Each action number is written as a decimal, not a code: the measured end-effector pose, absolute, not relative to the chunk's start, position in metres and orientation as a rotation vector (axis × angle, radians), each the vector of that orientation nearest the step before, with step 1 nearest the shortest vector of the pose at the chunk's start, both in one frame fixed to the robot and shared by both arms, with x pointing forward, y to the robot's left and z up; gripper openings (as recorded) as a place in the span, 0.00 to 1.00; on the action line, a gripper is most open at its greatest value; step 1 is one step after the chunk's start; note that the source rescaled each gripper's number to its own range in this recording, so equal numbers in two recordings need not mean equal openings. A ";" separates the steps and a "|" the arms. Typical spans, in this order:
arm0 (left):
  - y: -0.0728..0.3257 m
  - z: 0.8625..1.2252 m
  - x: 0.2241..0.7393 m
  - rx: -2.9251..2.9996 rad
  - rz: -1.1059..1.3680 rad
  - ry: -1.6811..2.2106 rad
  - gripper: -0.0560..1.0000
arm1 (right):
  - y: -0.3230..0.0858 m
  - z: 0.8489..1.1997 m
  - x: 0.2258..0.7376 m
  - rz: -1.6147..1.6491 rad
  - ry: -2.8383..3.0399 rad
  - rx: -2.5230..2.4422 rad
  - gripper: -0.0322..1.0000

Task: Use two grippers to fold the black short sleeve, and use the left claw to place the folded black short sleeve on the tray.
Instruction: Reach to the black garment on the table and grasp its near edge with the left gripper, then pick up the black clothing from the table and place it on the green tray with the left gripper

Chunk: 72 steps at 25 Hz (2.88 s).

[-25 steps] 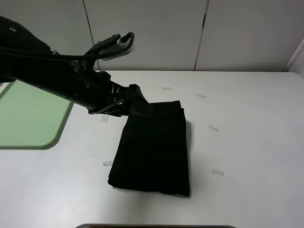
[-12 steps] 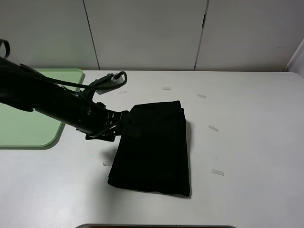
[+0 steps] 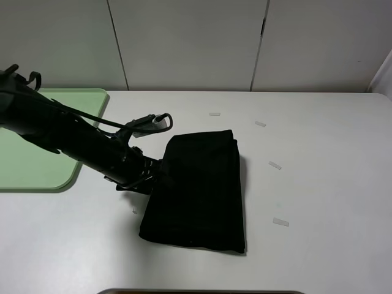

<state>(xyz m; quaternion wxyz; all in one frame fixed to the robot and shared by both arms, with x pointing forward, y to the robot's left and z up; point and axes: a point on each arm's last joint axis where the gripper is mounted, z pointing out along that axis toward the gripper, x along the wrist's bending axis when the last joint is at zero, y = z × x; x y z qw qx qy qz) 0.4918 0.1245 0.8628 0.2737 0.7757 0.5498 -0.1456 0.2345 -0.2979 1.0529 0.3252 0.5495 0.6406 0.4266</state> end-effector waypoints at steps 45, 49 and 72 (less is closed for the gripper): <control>0.289 0.887 0.589 2.485 0.687 1.457 0.15 | -0.298 1.053 0.234 1.118 1.679 1.441 1.00; 0.322 0.898 0.596 2.573 0.752 1.542 0.14 | -0.298 1.053 0.234 1.118 1.679 1.441 1.00; 0.374 0.912 0.602 2.568 0.903 1.568 0.14 | -0.298 1.053 0.234 1.118 1.679 1.441 1.00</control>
